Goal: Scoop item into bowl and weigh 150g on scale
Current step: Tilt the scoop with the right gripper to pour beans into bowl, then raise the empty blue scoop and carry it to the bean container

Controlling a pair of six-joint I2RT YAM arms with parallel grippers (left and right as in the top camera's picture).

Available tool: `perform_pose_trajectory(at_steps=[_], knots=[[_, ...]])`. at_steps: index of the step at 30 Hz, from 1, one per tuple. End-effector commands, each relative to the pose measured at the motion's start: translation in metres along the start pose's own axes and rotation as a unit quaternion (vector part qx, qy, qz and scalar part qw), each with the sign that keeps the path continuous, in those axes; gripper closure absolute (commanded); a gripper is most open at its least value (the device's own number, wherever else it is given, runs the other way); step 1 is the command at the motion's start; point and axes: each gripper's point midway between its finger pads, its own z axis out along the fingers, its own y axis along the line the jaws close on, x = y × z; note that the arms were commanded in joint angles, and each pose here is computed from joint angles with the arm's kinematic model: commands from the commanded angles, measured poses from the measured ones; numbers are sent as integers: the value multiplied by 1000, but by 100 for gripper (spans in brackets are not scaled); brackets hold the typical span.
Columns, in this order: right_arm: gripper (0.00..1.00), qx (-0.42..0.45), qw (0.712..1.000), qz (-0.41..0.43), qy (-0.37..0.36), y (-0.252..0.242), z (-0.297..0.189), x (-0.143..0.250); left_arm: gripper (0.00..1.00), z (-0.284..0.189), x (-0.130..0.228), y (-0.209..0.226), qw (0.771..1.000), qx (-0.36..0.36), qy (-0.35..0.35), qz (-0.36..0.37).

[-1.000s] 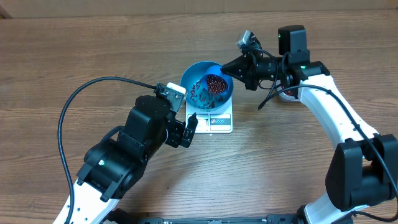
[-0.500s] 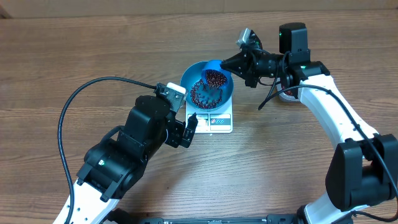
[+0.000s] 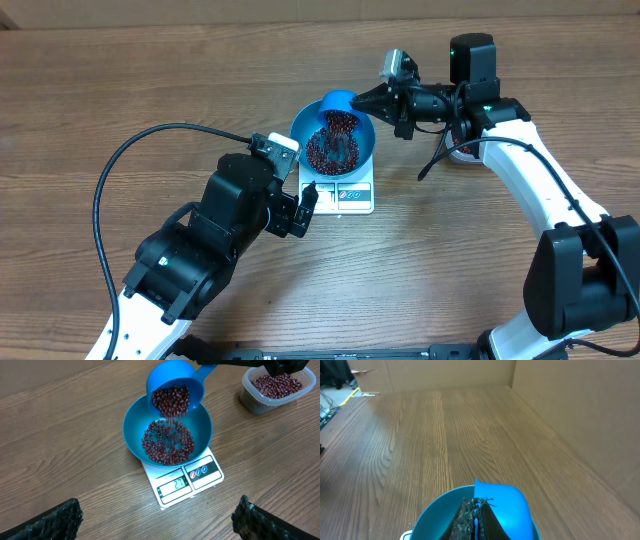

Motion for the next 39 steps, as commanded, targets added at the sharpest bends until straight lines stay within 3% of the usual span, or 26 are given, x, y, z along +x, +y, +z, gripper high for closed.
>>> perform_pose_trajectory(at_steps=[1, 16, 28, 36, 39], knots=[[96, -11, 997, -76, -25, 8, -6, -24, 0, -2, -3, 0, 1000, 3, -5, -7], [96, 6, 987, -152, -44, -1, -7, -39, 1, -2, -3, 0, 1000, 3, -5, -7], [96, -3, 987, -154, -54, 3, -7, -42, 0, -2, -3, 0, 1000, 3, -5, -7], [96, -6, 996, -62, -57, 1, -8, -45, 1, -2, -3, 0, 1000, 3, -5, -7], [96, -17, 996, -2, -86, 0, -10, -64, 1, -2, -3, 0, 1000, 3, -5, -7]])
